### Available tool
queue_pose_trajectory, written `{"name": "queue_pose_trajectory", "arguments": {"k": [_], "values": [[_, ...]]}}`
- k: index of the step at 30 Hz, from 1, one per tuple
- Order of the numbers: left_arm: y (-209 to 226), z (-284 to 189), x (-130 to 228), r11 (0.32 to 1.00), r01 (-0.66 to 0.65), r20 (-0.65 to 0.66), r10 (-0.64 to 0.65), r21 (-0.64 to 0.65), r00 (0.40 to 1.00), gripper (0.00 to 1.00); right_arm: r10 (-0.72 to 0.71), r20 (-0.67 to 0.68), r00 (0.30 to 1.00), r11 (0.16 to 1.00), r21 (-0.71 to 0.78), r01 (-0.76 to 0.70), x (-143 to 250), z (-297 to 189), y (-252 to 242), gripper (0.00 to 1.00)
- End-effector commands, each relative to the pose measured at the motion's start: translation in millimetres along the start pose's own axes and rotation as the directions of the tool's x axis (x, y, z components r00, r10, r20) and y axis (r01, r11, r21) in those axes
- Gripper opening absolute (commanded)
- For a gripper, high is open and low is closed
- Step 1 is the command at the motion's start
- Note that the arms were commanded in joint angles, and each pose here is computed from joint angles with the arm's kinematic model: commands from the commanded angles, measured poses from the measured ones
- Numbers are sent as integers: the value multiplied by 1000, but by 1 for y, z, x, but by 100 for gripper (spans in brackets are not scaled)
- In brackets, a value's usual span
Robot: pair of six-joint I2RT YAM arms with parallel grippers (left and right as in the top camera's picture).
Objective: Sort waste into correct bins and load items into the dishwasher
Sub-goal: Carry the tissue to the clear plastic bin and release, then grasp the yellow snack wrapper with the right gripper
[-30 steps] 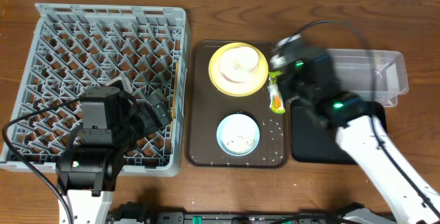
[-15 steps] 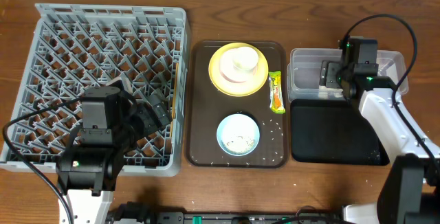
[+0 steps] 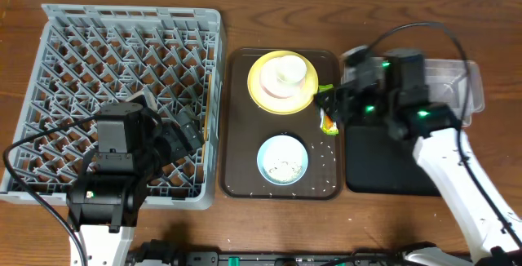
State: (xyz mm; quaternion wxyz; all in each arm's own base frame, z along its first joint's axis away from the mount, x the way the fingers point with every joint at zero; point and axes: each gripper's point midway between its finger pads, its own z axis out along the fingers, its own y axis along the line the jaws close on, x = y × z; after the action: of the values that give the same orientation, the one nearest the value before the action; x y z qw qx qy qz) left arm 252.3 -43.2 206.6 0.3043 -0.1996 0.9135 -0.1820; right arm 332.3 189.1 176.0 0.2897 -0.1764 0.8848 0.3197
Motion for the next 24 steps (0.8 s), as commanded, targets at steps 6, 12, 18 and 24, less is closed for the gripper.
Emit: {"name": "queue_pose_trajectory", "arguments": {"k": [6, 12, 18, 24], "values": [[-1, -3, -5, 1000, 6, 16, -6, 0, 1000, 99, 9, -131, 991, 930, 366, 40, 45, 52, -1, 41], [-1, -3, -5, 1000, 6, 16, -6, 0, 1000, 99, 11, -34, 999, 667, 745, 19, 57, 54, -43, 43], [-1, -3, -5, 1000, 6, 16, -6, 0, 1000, 99, 118, -23, 993, 569, 821, -49, 79, 63, -83, 51], [-1, -3, -5, 1000, 6, 16, -6, 0, 1000, 99, 208, -39, 977, 542, 837, -82, 94, 70, -115, 53]]}}
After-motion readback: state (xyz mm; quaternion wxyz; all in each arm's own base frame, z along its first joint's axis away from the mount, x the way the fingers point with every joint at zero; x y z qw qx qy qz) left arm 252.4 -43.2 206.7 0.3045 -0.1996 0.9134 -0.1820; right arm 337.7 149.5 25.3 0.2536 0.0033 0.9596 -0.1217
